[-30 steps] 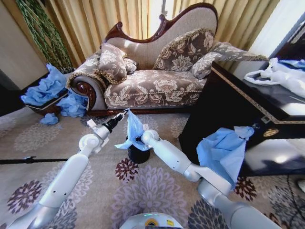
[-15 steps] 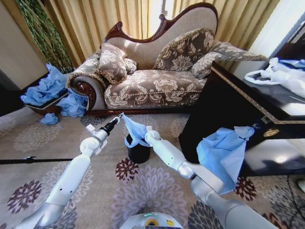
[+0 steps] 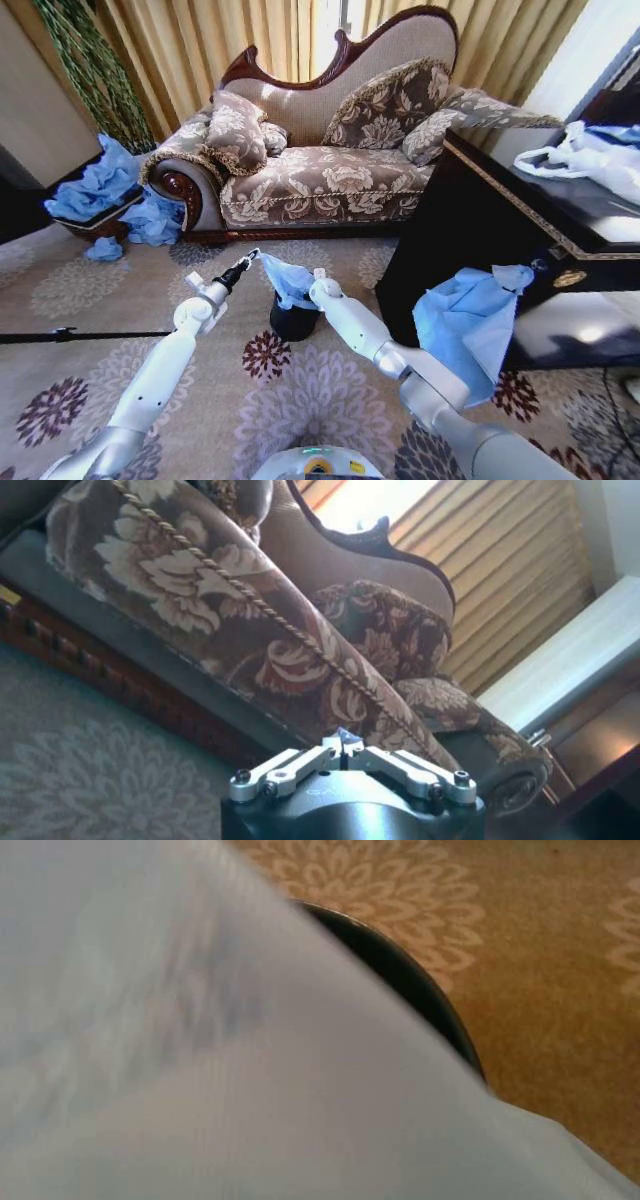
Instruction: Place a garbage bag over the trash bin.
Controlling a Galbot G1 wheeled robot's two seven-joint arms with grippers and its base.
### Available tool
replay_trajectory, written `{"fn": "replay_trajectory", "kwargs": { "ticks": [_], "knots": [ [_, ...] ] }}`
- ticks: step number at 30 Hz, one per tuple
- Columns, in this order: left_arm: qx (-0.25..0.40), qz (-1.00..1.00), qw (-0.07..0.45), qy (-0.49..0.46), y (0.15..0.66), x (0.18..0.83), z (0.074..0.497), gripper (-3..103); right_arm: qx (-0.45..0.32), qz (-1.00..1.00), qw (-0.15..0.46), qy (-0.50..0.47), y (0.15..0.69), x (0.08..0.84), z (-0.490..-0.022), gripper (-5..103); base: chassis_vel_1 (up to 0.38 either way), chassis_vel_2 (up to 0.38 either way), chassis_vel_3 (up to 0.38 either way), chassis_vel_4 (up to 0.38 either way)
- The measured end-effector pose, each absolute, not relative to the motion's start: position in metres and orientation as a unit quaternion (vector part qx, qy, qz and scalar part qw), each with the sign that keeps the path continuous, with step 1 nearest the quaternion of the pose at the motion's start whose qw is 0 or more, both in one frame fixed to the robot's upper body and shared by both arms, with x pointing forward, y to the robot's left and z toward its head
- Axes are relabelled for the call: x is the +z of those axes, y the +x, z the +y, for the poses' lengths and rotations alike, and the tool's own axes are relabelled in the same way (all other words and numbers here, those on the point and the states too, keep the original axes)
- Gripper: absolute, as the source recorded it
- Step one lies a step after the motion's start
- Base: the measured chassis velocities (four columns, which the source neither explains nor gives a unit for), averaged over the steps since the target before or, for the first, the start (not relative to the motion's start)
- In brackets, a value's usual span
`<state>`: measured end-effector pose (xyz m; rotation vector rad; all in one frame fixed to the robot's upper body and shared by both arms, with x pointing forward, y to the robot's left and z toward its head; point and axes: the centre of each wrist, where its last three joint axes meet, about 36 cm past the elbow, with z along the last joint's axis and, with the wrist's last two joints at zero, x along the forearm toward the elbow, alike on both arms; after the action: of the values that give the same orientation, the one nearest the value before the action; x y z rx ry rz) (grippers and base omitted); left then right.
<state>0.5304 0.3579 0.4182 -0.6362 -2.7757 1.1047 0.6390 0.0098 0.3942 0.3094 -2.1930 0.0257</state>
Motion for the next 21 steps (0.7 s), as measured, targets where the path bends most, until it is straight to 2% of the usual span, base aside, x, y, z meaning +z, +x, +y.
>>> {"fn": "replay_trajectory", "kwargs": {
  "ticks": [10, 21],
  "knots": [
    [0.333, -0.922, 0.039, -0.192, 0.532, 0.426, 0.356, 0, -0.006, -0.888, 0.438, 0.138, 0.616, 0.379, 0.020, 0, 0.000, 0.000, 0.000, 0.000],
    [0.317, -0.926, 0.026, -0.203, 0.522, 0.433, 0.347, 0, -0.012, -0.899, 0.417, 0.131, 0.623, 0.384, 0.016, 0, 0.000, 0.000, 0.000, 0.000]
  ]
}}
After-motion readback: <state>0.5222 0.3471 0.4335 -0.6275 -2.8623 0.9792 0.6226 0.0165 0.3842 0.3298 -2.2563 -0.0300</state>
